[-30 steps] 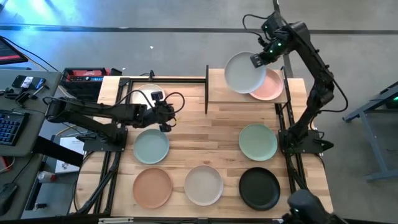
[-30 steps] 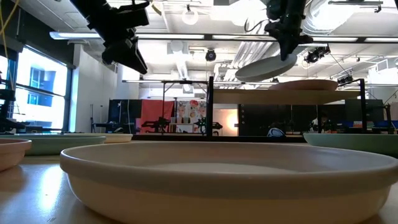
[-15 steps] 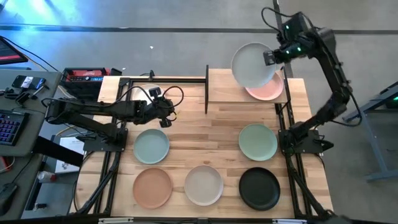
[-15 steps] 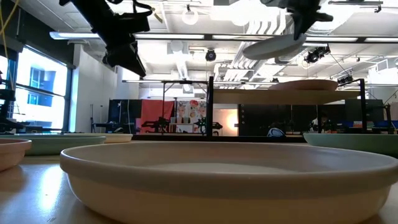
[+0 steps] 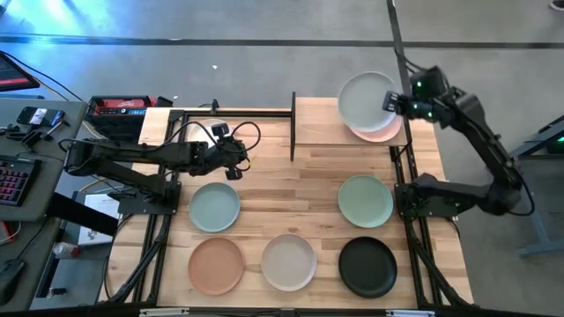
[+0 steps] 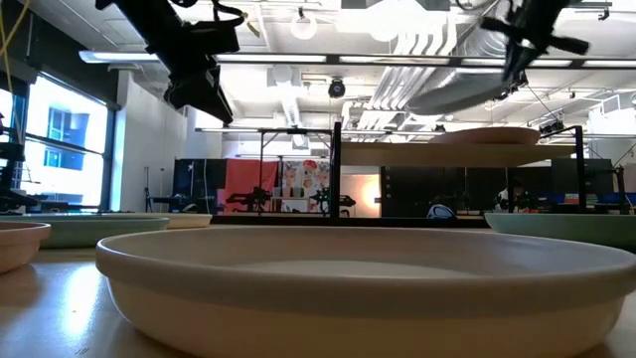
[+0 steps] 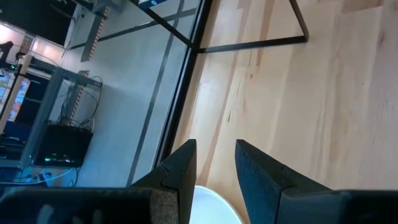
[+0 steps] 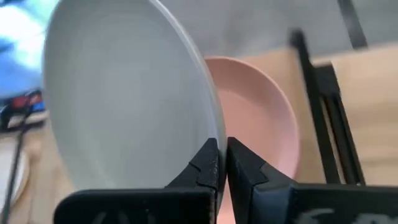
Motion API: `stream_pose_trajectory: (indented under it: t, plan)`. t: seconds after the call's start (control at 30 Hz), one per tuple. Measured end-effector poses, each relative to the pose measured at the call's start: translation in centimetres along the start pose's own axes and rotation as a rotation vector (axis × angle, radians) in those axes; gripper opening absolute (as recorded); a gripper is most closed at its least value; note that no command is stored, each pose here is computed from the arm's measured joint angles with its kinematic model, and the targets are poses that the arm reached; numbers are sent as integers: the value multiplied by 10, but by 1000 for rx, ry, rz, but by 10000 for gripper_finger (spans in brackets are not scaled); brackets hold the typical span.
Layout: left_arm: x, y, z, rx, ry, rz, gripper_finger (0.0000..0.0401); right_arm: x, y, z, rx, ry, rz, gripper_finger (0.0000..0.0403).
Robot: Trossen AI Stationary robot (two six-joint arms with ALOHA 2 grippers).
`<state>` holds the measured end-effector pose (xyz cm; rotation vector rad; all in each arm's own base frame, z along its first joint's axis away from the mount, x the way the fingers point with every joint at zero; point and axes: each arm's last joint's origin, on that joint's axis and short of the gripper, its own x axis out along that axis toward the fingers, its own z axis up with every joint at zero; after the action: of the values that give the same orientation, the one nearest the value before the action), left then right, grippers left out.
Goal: Place and stack plates onto a shelf
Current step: Stack the light blue plate on top of the light orange plate on the shelf
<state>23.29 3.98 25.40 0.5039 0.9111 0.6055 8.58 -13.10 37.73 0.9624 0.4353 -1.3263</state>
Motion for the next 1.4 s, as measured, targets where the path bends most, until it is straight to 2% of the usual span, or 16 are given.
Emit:
stream_pose_trajectory:
  t: [0.13,0.27,0.77,0.9,1.17,1.4]
  plan:
    - [0,0,0,0,-1,-3,102,17,-14,-18,112,-4,-71,0]
    - [0,-1,0,0,-6,-19,102,29,-21,-28,168,-8,-82,0]
    - [0,-1,0,0,-11,-39,102,37,-25,-32,176,-17,-127,1]
    - [0,-1,0,0,-11,-39,102,37,-25,-32,154,-20,-132,22]
    - [0,-1,0,0,-12,-39,102,36,-25,-32,152,-13,-125,96]
    - [0,-1,0,-1,-12,-39,102,28,-27,-35,152,-3,-69,120]
